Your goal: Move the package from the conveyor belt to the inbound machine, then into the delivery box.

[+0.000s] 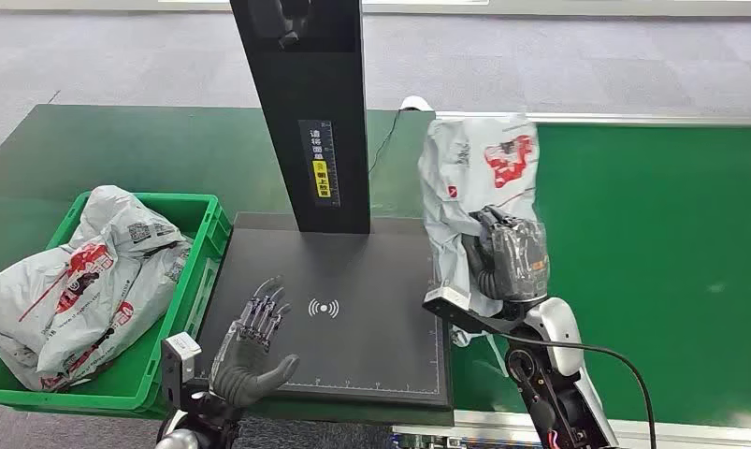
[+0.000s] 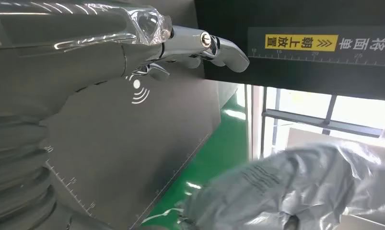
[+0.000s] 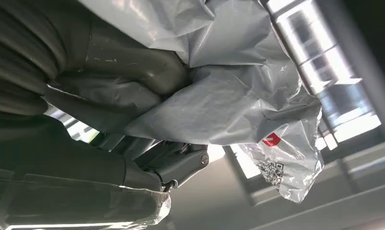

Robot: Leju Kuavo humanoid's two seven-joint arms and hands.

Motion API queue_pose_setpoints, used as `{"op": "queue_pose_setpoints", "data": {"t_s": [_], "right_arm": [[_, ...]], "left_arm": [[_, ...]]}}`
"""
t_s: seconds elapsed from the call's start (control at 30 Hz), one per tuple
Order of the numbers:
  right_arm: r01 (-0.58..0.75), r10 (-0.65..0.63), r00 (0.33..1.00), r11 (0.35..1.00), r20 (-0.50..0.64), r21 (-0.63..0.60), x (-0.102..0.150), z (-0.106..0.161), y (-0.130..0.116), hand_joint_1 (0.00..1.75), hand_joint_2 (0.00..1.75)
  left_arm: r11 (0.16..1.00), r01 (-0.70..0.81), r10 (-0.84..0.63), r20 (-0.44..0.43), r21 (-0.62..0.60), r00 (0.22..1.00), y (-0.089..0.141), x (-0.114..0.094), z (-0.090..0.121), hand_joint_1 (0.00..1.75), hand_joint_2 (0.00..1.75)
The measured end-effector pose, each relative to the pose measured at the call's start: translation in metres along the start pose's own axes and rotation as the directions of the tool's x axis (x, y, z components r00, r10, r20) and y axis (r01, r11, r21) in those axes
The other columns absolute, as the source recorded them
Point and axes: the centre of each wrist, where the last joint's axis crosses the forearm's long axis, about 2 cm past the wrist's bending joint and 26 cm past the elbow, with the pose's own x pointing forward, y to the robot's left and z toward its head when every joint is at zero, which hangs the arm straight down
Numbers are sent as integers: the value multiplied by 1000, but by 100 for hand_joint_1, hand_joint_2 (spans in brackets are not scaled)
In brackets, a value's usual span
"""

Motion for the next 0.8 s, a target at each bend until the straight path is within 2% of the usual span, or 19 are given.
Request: {"op": "queue_pose_setpoints", "data": {"t_s": [0.3,0.53,0.67,0.8], "right_arm": [[44,-48,996,997,71,67,15,-2,8,175,175],[152,-221,960,928,173,339,36,4,26,175,175],[193,-289,938,892,189,408,44,8,32,175,175],[199,-306,931,881,197,430,47,10,34,175,175]], "left_arm": [[1000,4,-4,8,-1,1000,5,-1,-3,0,175],[994,1,-8,60,110,998,19,2,1,0,175],[985,-19,5,86,172,996,28,4,5,0,175],[982,-19,1,92,190,996,32,5,7,0,175]]}}
